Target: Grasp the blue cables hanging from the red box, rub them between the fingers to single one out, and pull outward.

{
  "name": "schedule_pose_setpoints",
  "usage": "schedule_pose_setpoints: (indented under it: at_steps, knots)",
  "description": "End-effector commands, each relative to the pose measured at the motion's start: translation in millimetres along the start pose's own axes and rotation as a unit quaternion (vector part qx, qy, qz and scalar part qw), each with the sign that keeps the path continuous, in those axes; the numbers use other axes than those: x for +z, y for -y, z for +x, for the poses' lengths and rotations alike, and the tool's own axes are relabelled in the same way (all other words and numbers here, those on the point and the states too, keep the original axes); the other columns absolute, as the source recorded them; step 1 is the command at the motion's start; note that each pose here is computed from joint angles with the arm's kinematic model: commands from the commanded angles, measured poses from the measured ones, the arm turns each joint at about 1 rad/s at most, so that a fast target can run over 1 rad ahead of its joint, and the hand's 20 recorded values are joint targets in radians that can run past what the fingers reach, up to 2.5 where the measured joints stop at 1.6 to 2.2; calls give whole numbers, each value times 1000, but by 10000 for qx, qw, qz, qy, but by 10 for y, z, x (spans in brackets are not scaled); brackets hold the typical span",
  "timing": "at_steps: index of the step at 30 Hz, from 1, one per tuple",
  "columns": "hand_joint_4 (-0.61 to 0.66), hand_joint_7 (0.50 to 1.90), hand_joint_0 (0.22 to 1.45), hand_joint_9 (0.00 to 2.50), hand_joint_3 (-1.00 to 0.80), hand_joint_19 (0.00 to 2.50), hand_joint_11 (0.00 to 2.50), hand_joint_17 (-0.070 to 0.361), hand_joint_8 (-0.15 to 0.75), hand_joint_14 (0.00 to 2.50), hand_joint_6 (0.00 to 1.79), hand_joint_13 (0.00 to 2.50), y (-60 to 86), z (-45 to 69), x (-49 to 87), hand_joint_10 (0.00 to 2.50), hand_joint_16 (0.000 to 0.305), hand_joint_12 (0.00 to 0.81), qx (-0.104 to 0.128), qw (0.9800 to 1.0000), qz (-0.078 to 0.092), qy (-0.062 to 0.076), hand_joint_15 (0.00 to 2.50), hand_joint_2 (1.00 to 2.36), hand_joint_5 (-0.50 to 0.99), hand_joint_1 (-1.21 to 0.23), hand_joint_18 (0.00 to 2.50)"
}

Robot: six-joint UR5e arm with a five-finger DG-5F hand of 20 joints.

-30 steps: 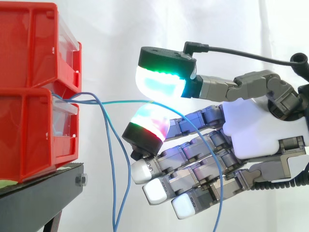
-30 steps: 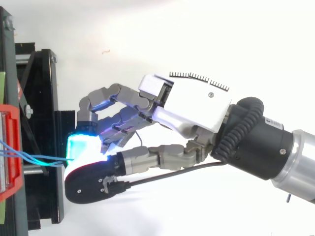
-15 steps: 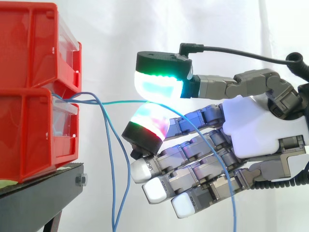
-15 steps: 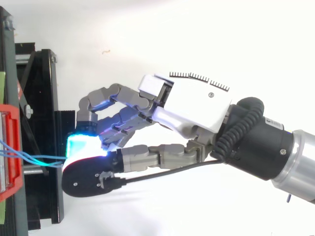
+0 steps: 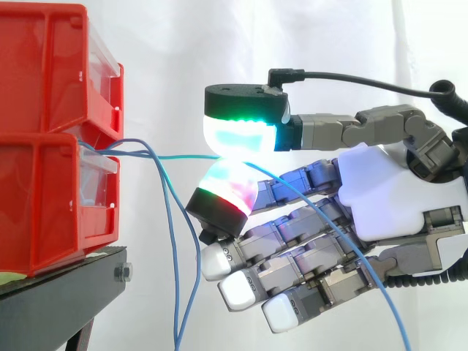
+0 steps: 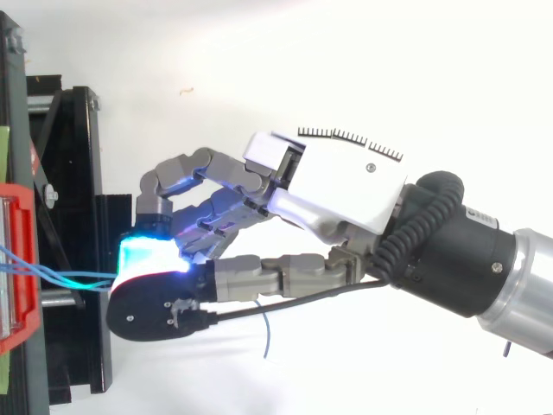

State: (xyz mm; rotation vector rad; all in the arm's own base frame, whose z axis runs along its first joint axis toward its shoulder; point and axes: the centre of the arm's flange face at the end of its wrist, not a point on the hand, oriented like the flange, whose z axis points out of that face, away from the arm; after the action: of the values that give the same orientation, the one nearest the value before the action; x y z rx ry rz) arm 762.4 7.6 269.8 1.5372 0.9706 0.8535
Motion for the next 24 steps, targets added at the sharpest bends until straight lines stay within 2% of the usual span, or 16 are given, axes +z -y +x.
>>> schedule_pose_setpoints:
  at_steps: [1, 4, 12, 13, 17, 19, 24]
  knots:
    - [-3, 1198, 573, 932, 7, 645, 544, 134, 299, 19, 898, 845, 5, -2, -5, 13, 60, 432, -30, 10000, 20, 7, 629, 1017, -111, -735, 728]
    - [3, 1203, 575, 939, 9, 643, 541, 134, 297, 20, 898, 848, 9, -15, -19, 13, 60, 432, -68, 10000, 66, 23, 629, 1017, -109, -737, 732]
    - [19, 1195, 575, 993, 10, 636, 581, 133, 305, 21, 899, 859, 50, -85, -93, 16, 59, 430, -376, 9985, 393, 90, 623, 1019, -109, -735, 737]
    - [19, 1194, 576, 999, 10, 643, 601, 132, 308, 19, 899, 861, 7, -107, -127, 14, 59, 433, -428, 9980, 445, 105, 633, 1018, -109, -735, 738]
    - [25, 1191, 577, 1043, 5, 640, 658, 132, 314, 19, 900, 873, -125, -142, -190, 14, 59, 434, -463, 9978, 464, 131, 638, 1018, -109, -734, 755]
    - [30, 1192, 576, 1067, 4, 633, 691, 131, 317, 21, 900, 873, -242, -166, -252, 16, 58, 438, -518, 9975, 463, 160, 633, 1018, -111, -731, 745]
    - [34, 1180, 575, 1186, 0, 627, 859, 129, 329, 23, 901, 930, -283, -194, -288, 16, 57, 431, -621, 9965, 518, 188, 690, 1019, -113, -726, 751]
